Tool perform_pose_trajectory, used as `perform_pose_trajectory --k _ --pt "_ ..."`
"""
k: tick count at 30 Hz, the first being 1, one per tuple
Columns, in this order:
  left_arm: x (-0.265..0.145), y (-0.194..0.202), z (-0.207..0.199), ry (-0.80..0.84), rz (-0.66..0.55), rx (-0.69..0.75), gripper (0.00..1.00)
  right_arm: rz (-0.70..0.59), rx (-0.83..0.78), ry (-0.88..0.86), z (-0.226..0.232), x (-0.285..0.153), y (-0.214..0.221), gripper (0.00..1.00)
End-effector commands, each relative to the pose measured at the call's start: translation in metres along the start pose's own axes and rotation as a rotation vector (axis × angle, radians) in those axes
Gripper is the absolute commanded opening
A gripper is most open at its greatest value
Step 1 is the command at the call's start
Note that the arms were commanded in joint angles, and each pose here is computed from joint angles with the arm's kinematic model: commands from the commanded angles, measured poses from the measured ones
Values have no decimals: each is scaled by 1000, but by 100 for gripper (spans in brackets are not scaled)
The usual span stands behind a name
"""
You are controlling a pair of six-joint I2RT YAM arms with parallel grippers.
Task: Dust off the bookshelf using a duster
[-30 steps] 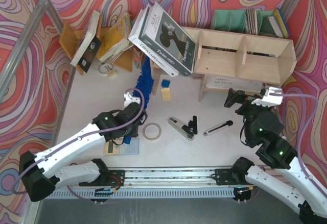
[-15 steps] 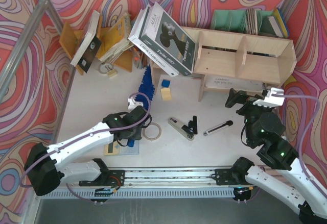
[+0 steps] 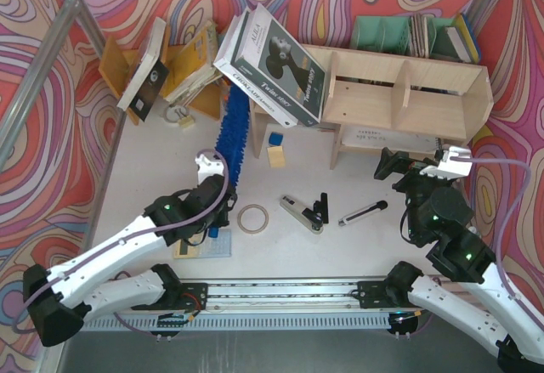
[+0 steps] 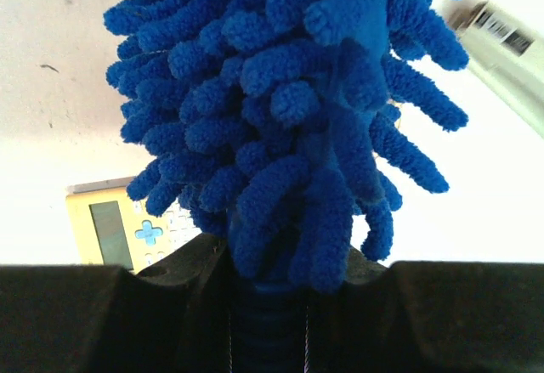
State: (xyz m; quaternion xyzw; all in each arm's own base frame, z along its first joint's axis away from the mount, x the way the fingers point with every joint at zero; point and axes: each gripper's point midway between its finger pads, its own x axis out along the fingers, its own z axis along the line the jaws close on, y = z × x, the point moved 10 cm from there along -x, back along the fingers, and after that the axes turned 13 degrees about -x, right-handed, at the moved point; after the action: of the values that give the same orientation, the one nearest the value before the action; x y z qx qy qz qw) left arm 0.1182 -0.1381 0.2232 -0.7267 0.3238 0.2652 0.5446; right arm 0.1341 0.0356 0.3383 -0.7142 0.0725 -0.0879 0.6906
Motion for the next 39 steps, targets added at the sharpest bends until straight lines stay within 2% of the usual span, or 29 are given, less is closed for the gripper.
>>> perform_pose_trajectory --k 1,6,11,14,19,31,39 --pt "19 14 -1 -9 54 10 0 0 5 9 -1 -1 1 99" --pt "34 29 0 -17 129 28 0 0 7 10 0 0 1 99" --pt "37 28 4 -119 136 38 0 1 3 7 1 1 1 99" --pt "24 18 9 -153 63 7 0 -1 4 5 1 1 -1 99" --pt "-15 -5 17 -58 -98 -78 0 -4 4 3 1 1 -2 99" --pt "-85 -50 20 86 -264 -61 0 1 0 -1 3 2 0 99" --pt "-120 -73 28 118 -406 -76 0 2 8 -8 5 3 -1 99"
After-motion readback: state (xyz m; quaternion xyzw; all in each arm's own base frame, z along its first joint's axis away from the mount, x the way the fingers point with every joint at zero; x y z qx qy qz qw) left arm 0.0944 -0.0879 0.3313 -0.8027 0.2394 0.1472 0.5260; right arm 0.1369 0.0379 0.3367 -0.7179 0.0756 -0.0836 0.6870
